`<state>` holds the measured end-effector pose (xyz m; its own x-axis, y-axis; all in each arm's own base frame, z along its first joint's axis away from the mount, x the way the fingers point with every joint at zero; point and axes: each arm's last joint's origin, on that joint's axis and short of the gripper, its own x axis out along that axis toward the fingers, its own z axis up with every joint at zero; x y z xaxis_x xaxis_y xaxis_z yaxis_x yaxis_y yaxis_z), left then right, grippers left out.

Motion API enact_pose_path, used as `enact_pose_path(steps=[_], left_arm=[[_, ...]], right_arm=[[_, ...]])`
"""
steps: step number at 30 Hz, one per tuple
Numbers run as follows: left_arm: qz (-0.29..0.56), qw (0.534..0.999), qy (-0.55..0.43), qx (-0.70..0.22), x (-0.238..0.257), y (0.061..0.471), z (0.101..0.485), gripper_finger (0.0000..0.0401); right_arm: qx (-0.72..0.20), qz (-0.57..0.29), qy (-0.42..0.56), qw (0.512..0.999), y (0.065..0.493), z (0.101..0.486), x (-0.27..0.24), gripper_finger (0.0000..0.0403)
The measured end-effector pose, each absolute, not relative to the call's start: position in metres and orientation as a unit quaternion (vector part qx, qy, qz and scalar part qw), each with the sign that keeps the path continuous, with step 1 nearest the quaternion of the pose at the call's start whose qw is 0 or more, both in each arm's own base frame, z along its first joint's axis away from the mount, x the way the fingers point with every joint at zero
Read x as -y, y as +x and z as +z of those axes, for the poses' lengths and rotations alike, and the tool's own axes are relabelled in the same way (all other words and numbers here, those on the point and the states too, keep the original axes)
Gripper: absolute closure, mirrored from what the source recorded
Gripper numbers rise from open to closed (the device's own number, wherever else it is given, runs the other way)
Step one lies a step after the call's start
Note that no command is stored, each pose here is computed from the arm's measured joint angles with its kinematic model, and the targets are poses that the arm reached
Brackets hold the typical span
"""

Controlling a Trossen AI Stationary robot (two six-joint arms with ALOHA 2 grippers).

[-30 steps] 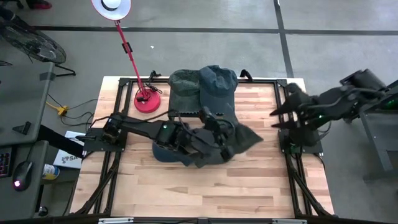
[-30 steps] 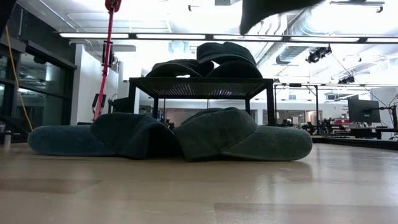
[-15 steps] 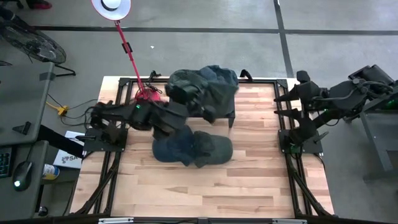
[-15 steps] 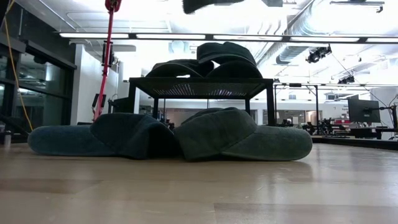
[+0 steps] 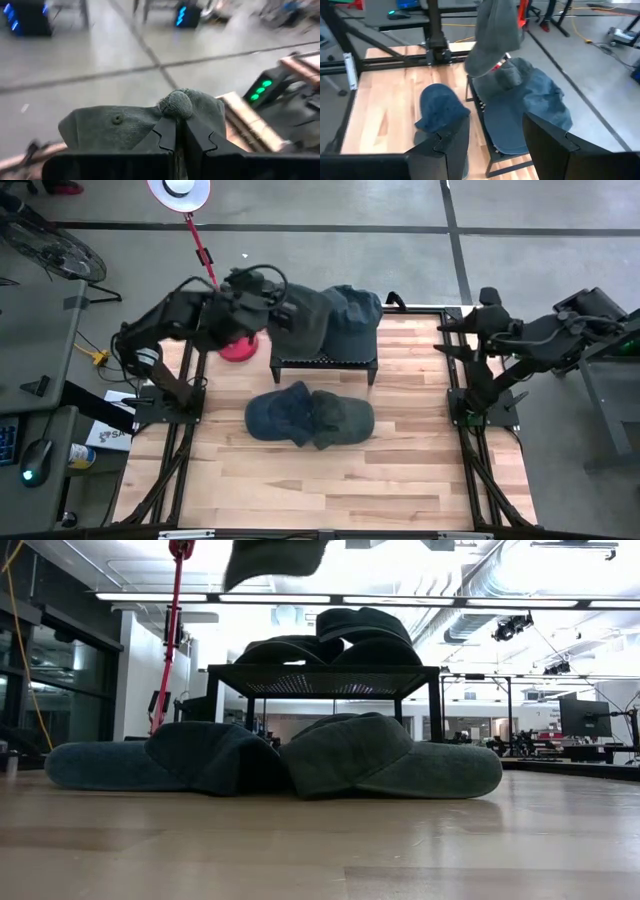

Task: Pick & Place hat
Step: Stack the bottom gray cap on top of the other gray cap on the shelf

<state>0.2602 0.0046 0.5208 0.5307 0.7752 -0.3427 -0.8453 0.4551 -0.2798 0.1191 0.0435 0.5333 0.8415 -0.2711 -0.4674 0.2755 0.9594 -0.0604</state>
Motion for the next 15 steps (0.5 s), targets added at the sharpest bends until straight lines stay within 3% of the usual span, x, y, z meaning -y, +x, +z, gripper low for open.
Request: enact_pose_path(steps=[15], left_arm=[[0.499, 0.794, -0.304, -0.167, -0.079, 0.244, 0.508, 0.0396]], right_arm=[[-0.232, -0.194, 0.013, 0.953, 0.127, 0.531, -0.046, 0.0226]])
